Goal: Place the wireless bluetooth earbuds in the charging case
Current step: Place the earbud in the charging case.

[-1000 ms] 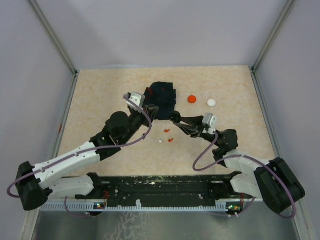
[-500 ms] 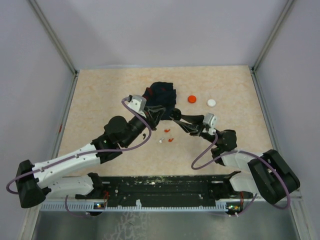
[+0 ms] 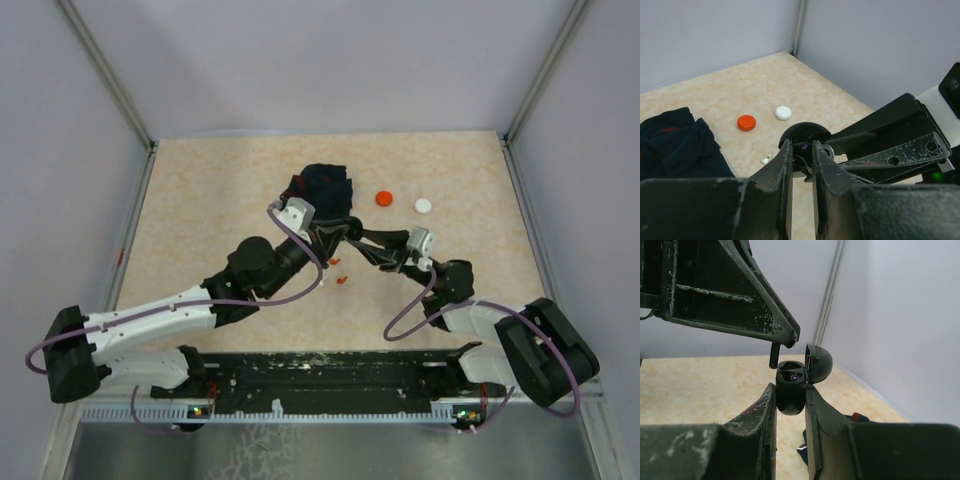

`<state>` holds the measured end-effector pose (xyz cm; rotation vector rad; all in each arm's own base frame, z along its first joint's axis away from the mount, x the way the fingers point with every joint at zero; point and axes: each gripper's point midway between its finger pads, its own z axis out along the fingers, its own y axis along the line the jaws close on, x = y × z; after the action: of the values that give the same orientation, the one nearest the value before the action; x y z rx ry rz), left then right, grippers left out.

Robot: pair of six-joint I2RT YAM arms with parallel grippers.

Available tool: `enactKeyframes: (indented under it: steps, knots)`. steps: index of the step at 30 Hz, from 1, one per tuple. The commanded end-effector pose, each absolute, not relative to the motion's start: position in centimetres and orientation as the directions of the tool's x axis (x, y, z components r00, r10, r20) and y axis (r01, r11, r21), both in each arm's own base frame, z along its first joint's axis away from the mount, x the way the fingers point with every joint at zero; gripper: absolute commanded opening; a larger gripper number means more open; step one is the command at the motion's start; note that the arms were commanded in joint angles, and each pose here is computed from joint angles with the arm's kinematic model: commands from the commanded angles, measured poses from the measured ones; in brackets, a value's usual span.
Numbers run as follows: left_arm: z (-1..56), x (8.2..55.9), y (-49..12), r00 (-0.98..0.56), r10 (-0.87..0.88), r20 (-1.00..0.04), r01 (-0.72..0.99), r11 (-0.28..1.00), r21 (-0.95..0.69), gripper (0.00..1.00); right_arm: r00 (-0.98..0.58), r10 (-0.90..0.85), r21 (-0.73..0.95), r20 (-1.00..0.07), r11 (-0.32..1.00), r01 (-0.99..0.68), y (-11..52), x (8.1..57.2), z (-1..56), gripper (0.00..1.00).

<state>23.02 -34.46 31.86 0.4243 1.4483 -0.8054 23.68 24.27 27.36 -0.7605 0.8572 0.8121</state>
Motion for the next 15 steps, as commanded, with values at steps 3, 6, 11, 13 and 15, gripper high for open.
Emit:
enactKeyframes:
  steps: [3,6,11,13,15]
  knots:
    - [34.22,23.13,-34.84,0.003,-0.267,-0.964,0.704,0.685,-0.188,0.13,0.5,0.358,-0.308,-0.789,0.473,-0.825,24.2,22.47,30.98,0.0]
    - [34.34,23.24,-34.73,0.022,-0.263,-0.965,0.694,0.698,-0.174,0.13,0.499,0.358,-0.308,-0.789,0.472,-0.826,24.19,22.4,30.96,0.0]
    - [34.75,23.43,-34.44,0.049,-0.26,-0.964,0.684,0.712,-0.157,0.13,0.499,0.357,-0.308,-0.79,0.472,-0.826,24.16,22.36,30.94,0.0]
    - [34.71,23.51,-34.43,0.055,-0.254,-0.966,0.681,0.716,-0.15,0.13,0.499,0.358,-0.308,-0.789,0.473,-0.826,24.15,22.35,30.97,0.0]
    - [34.58,23.59,-34.39,0.059,-0.247,-0.967,0.676,0.722,-0.143,0.13,0.5,0.358,-0.308,-0.789,0.474,-0.825,24.13,22.35,31.0,0.0]
